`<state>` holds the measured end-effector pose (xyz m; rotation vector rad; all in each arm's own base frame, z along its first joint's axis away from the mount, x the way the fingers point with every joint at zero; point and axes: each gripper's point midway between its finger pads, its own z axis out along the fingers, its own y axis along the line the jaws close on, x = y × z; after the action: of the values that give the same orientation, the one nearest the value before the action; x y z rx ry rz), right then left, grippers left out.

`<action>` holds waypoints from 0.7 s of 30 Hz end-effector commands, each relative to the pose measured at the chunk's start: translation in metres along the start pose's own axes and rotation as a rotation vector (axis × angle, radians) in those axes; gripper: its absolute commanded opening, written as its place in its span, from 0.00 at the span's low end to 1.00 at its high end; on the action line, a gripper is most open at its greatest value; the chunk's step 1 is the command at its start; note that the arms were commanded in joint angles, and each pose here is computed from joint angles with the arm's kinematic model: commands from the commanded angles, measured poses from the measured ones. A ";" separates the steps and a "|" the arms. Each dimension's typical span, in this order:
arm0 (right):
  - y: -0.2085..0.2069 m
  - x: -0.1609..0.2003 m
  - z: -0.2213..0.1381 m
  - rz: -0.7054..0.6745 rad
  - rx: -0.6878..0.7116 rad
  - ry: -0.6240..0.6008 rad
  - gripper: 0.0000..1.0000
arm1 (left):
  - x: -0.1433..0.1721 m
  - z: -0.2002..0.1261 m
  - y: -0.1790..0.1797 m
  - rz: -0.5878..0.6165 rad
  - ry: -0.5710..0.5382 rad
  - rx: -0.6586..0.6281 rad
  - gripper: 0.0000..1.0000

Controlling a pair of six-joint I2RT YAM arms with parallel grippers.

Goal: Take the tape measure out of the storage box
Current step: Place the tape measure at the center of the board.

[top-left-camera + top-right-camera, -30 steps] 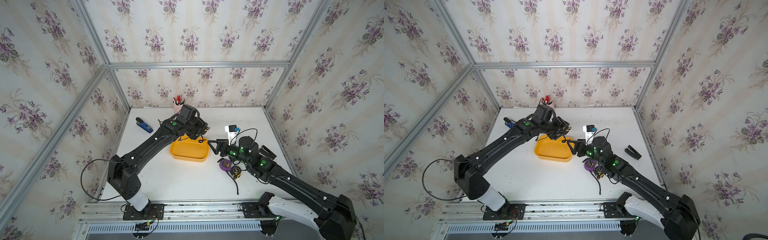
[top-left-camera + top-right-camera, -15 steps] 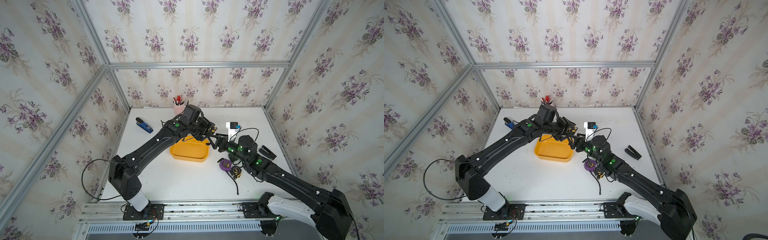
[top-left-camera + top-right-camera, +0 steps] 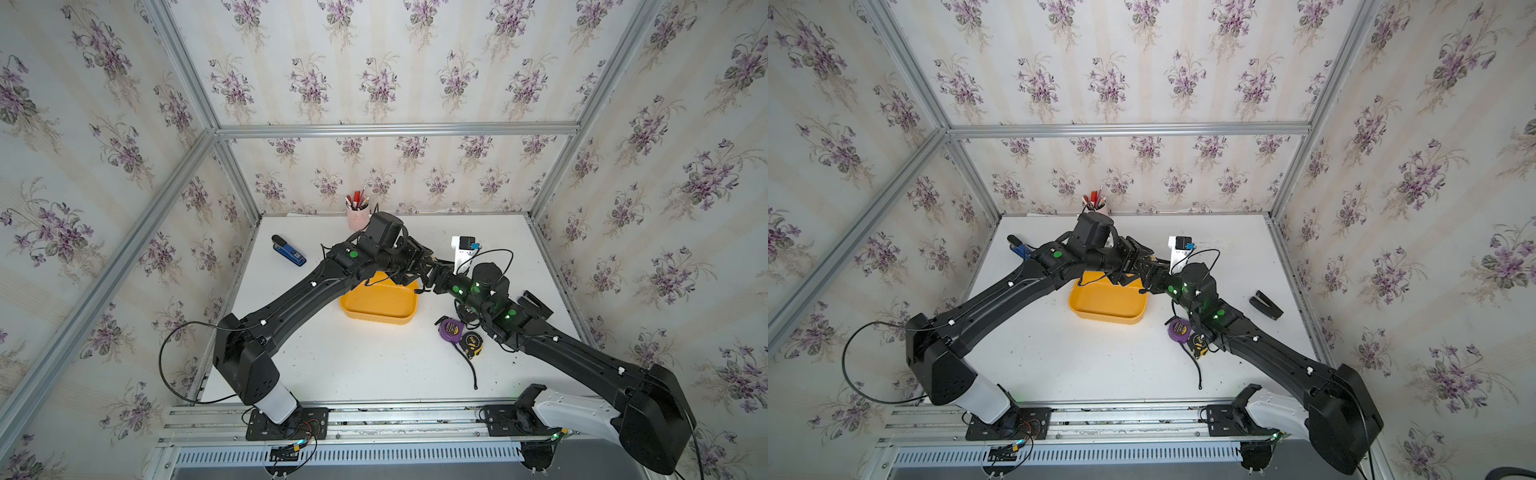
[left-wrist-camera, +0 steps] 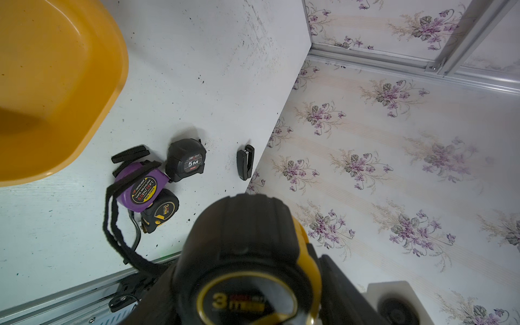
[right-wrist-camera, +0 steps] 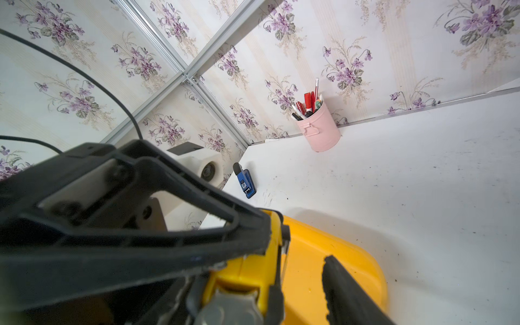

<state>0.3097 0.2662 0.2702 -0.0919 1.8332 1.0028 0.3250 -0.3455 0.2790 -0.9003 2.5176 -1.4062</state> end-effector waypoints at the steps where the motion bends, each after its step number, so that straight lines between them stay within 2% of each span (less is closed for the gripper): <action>1: 0.002 -0.007 0.002 0.015 -0.005 -0.024 0.45 | 0.005 -0.004 -0.013 0.030 0.020 0.052 0.38; 4: 0.000 -0.006 0.002 0.022 0.002 -0.017 0.35 | 0.003 -0.007 -0.013 0.044 0.007 0.053 0.54; 8: -0.007 -0.004 -0.007 0.028 0.046 -0.009 0.28 | -0.006 -0.012 -0.013 0.071 -0.029 0.066 0.88; 10: -0.013 -0.003 -0.016 0.033 0.080 -0.011 0.28 | -0.012 -0.015 -0.014 0.091 -0.049 0.071 1.00; 14: -0.029 -0.002 -0.045 0.043 0.174 -0.010 0.28 | -0.028 -0.021 -0.013 0.135 -0.084 0.076 1.00; 16: -0.039 0.005 -0.055 0.045 0.232 0.039 0.29 | -0.040 -0.025 -0.008 0.157 -0.106 0.061 1.00; 21: -0.060 0.058 -0.082 0.081 0.356 0.315 0.29 | -0.081 -0.050 0.014 0.247 -0.232 -0.054 1.00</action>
<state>0.2769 0.2053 0.2496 0.0478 2.0462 0.8119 0.3631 -0.2823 0.2854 -0.7851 2.3946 -1.2598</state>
